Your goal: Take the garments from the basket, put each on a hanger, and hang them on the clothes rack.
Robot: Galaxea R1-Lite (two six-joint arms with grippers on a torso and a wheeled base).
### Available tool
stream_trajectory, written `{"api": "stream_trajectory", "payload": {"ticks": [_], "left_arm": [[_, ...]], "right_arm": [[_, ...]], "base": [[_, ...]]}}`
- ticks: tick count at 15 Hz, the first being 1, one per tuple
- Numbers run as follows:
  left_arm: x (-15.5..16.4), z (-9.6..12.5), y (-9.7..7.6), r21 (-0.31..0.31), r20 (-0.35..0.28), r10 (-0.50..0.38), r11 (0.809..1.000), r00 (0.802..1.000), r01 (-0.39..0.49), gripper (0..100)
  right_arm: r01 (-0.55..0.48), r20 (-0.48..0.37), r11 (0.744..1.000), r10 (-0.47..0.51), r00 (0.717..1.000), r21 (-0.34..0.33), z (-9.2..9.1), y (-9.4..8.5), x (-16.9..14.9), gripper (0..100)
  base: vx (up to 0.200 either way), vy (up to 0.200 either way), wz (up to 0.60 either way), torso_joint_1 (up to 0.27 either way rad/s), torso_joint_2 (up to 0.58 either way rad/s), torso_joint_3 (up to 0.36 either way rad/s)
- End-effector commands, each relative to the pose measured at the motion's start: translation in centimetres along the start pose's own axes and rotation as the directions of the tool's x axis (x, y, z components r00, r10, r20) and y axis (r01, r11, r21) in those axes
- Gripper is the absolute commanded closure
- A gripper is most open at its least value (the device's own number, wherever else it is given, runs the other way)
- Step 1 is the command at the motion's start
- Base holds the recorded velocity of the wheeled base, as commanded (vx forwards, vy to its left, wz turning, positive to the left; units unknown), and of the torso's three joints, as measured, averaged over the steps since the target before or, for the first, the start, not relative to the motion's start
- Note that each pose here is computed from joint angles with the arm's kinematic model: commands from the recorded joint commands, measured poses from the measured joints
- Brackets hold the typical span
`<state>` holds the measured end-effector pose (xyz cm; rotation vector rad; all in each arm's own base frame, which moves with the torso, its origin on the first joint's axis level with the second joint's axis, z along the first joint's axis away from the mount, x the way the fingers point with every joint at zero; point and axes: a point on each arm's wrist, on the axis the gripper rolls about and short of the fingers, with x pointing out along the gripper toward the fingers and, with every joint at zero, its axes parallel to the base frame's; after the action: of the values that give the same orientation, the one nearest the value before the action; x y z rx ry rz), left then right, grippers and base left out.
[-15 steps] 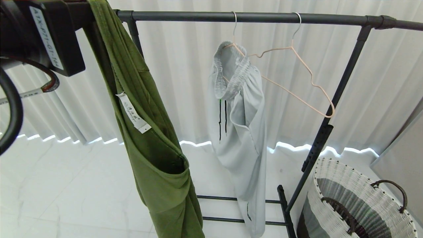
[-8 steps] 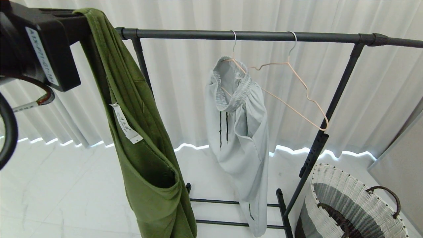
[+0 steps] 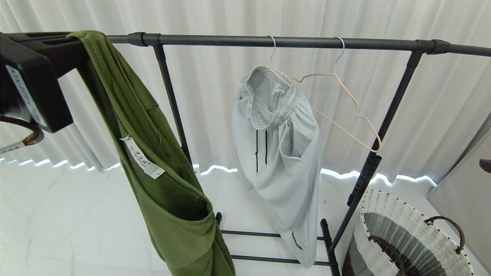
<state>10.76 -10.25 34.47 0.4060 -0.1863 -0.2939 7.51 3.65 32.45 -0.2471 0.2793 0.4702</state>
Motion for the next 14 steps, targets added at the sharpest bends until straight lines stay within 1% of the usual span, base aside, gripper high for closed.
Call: {"api": "stream_trajectory", "payload": {"ticks": [1, 14], "left_arm": [[-0.11, -0.12, 0.01, -0.003, -0.002, 0.001, 1.0, 1.0, -0.001, 100], [-0.1, -0.55, -0.24, 0.005, -0.014, -0.008, 1.0, 1.0, 0.009, 100]], "right_arm": [[0.035, -0.026, 0.999, -0.035, 0.999, 0.01, 0.22, -0.47, 1.3, 0], [0.041, -0.045, 0.999, -0.04, 0.998, 0.013, 0.32, -0.62, 2.29, 0]], "base": [[0.2, 0.0, 0.0, 0.002, 0.0, 0.012], [0.2, 0.0, 0.0, 0.003, 0.0, 0.002]]}}
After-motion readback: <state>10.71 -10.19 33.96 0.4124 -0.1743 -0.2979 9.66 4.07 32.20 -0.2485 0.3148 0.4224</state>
